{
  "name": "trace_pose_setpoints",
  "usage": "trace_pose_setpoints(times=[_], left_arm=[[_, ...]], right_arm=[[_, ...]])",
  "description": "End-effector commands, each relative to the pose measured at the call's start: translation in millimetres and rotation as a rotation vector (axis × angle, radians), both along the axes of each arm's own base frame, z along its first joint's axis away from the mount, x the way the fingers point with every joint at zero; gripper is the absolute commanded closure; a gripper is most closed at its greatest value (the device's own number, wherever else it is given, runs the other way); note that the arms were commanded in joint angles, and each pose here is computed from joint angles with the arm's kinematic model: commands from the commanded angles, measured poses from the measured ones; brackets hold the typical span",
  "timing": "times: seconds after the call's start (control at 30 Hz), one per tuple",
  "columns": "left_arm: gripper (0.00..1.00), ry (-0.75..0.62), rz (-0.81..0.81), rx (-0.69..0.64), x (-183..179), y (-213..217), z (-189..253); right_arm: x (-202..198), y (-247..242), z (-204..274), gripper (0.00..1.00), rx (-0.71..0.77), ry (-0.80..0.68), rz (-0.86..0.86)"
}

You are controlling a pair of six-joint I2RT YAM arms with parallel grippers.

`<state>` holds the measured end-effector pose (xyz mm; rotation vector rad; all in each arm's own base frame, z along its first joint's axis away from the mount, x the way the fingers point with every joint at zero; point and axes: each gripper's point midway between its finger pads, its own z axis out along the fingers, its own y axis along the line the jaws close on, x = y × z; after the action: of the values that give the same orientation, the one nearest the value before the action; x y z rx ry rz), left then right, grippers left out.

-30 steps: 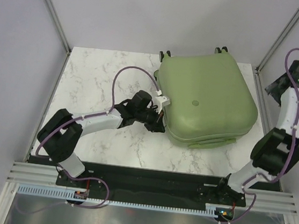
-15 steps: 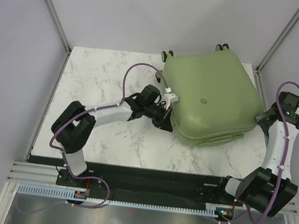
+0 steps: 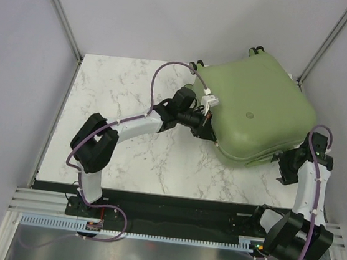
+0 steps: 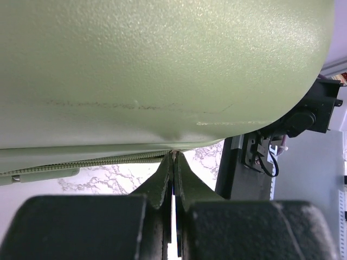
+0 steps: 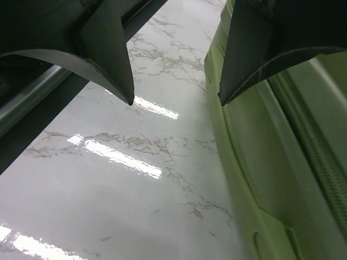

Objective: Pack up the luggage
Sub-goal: Zip the luggage at the center of the board.

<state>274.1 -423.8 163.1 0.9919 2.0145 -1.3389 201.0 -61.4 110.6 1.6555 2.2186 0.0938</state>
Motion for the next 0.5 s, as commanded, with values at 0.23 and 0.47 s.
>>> trace_pose_setpoints(times=[0.23, 0.47], left_arm=[[0.98, -0.080, -0.011, -0.101, -2.8, 2.4, 30.5], [0.98, -0.063, -0.001, -0.067, -11.4, 13.3, 14.4]], right_arm=[[41.8, -7.2, -5.5, 0.28, 0.012, -0.186, -0.059], [49.1, -12.2, -20.0, 0.28, -0.002, -0.207, -0.070]])
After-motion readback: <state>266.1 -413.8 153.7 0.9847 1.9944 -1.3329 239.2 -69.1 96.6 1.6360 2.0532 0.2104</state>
